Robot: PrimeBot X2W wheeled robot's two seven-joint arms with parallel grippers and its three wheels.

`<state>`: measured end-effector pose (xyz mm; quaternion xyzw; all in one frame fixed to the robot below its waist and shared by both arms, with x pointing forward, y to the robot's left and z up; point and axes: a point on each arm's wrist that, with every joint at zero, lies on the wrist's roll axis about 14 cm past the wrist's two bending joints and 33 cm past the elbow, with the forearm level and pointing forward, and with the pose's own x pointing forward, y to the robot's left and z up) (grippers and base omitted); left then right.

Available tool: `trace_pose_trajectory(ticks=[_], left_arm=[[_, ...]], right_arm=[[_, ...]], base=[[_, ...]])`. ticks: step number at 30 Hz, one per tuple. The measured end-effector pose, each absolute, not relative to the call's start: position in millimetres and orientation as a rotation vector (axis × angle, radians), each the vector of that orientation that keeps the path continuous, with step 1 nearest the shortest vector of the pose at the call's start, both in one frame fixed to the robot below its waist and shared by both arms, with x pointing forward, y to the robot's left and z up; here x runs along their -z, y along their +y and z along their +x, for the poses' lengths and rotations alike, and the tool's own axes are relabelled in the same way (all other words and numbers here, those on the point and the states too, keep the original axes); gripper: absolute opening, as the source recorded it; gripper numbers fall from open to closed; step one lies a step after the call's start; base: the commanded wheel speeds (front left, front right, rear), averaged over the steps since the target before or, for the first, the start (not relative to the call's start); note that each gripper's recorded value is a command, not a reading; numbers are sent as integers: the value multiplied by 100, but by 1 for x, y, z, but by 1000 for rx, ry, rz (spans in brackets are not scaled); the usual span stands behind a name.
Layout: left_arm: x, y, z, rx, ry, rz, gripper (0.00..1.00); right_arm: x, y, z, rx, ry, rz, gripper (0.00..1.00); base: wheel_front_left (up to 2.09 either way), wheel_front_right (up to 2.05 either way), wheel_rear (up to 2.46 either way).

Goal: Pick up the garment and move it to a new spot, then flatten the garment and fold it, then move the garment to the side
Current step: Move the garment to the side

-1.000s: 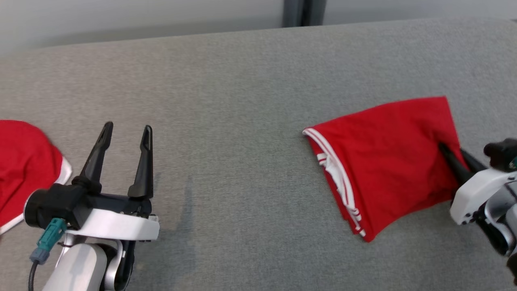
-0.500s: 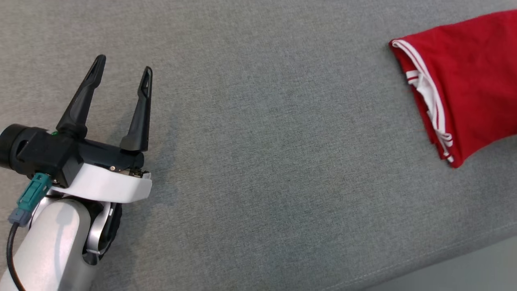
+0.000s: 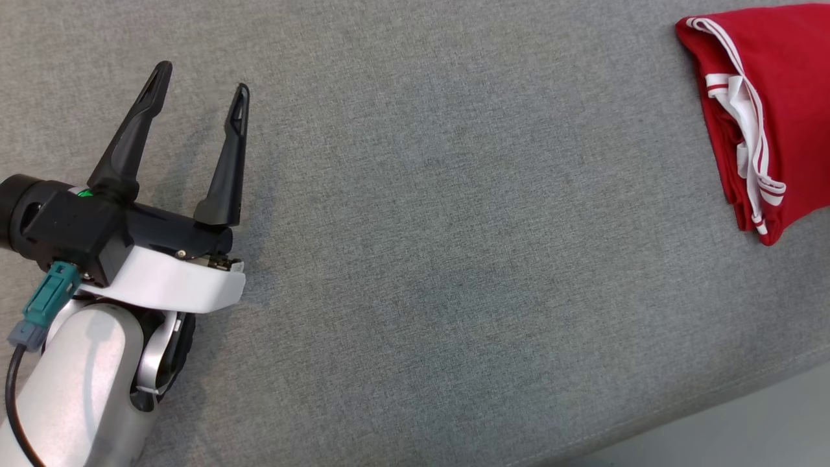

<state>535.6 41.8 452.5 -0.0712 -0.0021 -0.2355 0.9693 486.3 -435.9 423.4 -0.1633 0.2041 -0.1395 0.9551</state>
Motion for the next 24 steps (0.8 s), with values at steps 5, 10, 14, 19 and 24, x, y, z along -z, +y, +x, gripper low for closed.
trace_pose_trajectory(ticks=[5,10,14,19,24], left_arm=[[-458,51,533,433,-15,-147,100],[-468,72,520,352,-20,-155,100],[-479,88,508,296,-30,-161,100],[-492,115,491,211,-47,-166,100],[-501,142,471,124,-59,-161,100]], right_arm=[[-458,-422,497,303,237,-231,100],[-489,-383,483,270,56,-134,100],[-509,-346,474,219,-49,-72,100],[-515,-297,462,133,-101,-1,100],[-519,-256,454,47,-122,39,100]], base=[[0,0,0],[0,0,0],[0,0,0],[0,0,0],[0,0,0]])
